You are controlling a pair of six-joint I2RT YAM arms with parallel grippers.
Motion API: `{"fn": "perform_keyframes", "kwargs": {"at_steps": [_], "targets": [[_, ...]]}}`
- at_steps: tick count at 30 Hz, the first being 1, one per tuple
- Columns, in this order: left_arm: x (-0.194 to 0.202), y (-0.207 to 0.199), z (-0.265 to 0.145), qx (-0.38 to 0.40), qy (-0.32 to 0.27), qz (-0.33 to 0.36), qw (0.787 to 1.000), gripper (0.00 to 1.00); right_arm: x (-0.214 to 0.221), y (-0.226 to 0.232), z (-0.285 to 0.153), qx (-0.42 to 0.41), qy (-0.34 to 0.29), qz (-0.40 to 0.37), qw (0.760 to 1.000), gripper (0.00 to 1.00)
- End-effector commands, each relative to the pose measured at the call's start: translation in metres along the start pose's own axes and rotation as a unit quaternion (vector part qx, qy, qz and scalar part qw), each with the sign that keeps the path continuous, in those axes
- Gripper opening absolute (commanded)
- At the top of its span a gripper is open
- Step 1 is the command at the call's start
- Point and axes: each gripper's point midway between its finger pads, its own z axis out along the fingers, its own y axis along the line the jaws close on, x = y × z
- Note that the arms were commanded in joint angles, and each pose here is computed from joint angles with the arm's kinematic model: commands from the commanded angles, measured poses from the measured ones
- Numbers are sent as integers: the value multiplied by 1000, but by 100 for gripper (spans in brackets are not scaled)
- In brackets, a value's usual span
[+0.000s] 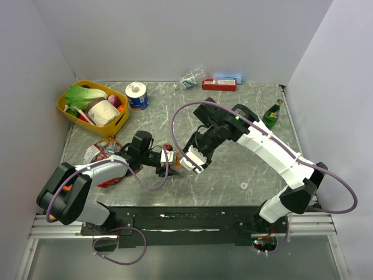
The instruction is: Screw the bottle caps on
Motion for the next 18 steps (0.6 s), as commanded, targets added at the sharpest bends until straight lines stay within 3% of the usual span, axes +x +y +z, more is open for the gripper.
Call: {"fn": "perform_keyframes", "kwargs": {"at_steps": [1,10,18], "targets": [[-25,9,1,2,-28,46,999,1,-11,56,-1,-100,-12,78,992,48],[-30,14,0,-17,-39,45,998,1,-7,54,-2,-94,-14,133,987,34],[-41,20,-5,-58,-64,49,995,1,2,33,-9,-52,-40,226,972,31]]}}
